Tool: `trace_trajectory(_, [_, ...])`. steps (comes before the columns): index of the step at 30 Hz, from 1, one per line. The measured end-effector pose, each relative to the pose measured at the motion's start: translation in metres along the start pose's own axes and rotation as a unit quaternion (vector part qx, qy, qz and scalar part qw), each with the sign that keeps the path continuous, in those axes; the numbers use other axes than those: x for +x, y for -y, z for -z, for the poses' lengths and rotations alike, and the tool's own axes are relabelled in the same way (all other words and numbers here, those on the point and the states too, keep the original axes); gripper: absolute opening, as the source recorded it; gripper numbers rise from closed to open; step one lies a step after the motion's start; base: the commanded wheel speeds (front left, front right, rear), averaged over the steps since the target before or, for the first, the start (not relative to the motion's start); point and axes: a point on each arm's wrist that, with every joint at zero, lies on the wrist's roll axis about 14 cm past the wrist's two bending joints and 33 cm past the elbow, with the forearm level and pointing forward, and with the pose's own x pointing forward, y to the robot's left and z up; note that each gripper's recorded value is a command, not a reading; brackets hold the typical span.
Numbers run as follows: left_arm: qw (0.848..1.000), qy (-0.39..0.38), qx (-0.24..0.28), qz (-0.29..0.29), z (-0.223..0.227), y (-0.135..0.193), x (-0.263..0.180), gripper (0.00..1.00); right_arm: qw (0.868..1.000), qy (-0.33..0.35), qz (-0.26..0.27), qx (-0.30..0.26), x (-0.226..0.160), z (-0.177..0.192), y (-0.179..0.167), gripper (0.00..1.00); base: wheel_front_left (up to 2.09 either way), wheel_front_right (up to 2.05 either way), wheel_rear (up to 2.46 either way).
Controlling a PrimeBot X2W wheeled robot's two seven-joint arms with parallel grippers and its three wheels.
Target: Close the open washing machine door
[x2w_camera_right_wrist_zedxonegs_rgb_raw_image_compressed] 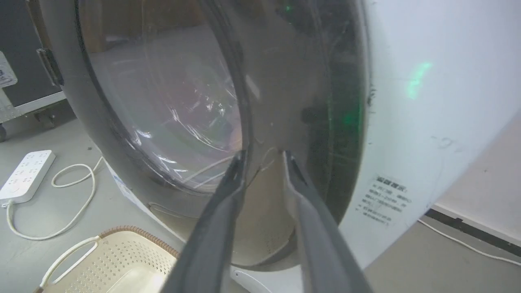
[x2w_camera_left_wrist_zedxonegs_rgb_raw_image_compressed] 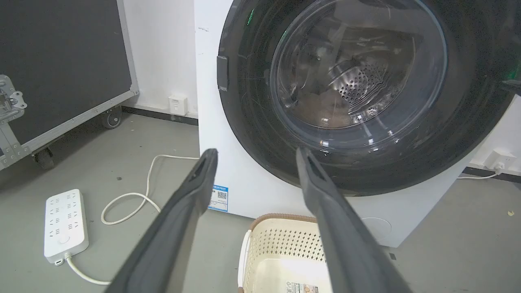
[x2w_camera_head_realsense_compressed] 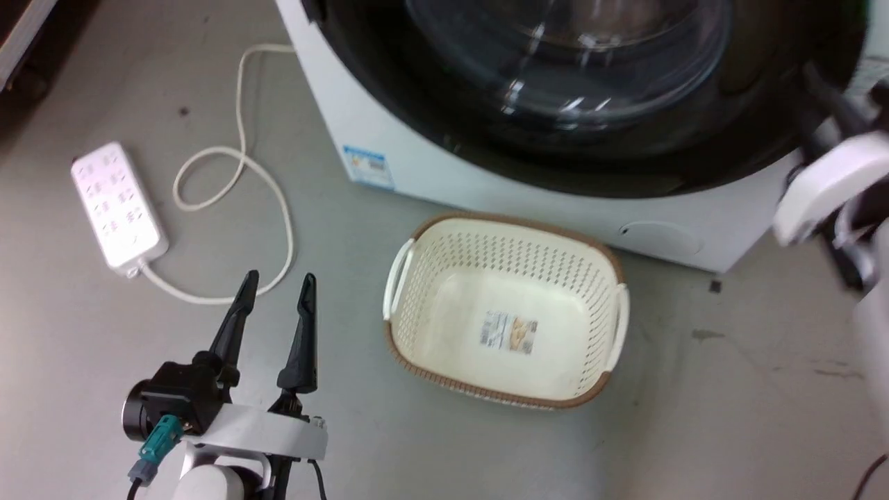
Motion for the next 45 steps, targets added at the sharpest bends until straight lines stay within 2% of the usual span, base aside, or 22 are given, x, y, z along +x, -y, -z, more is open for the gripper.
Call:
trace_trajectory(6, [1.0, 0.008, -0.011, 0.01, -0.006, 0.007, -0.011, 1.0, 1.0, 0.016, -0.014, 0.007, -0.056, 0.006, -0.017, 1.0, 0.0, 0.0, 0.0])
trace_trajectory(10, [1.0, 0.002, -0.02, 0.024, -0.003, 0.017, -0.02, 1.0, 0.999, 0.034, 0.0, 0.011, -0.102, 0.005, -0.018, 1.0, 0.0, 0.0, 0.0])
trace_trajectory(18, [0.998, -0.006, -0.031, 0.056, 0.003, 0.039, -0.031, 1.0, 0.993, 0.055, 0.104, 0.024, -0.206, 0.01, 0.0, 1.0, 0.0, 0.0, 0.0])
trace_trajectory(21, [0.997, -0.017, -0.033, 0.069, 0.01, 0.046, -0.035, 1.0, 0.99, 0.053, 0.127, 0.02, -0.237, 0.012, 0.003, 1.0, 0.0, 0.0, 0.0])
trace_trajectory(25, [0.995, -0.026, -0.03, 0.088, 0.014, 0.056, -0.036, 1.0, 0.991, 0.039, 0.13, 0.023, -0.26, 0.022, -0.004, 1.0, 0.0, 0.0, 0.0])
trace_trajectory(30, [0.995, -0.02, -0.012, 0.095, 0.01, 0.055, -0.034, 1.0, 0.991, 0.041, 0.128, 0.03, -0.266, 0.022, -0.008, 1.0, 0.0, 0.0, 0.0])
trace_trajectory(31, [0.995, -0.016, -0.007, 0.096, 0.008, 0.054, -0.033, 0.0, 0.991, 0.042, 0.127, 0.03, -0.266, 0.021, -0.008, 0.0, 0.0, 0.0, 0.0])
trace_trajectory(45, [0.995, -0.022, -0.003, 0.097, 0.008, 0.055, -0.032, 0.0, 0.991, 0.033, 0.125, 0.031, -0.266, 0.023, -0.009, 0.0, 0.0, 0.0, 0.0])
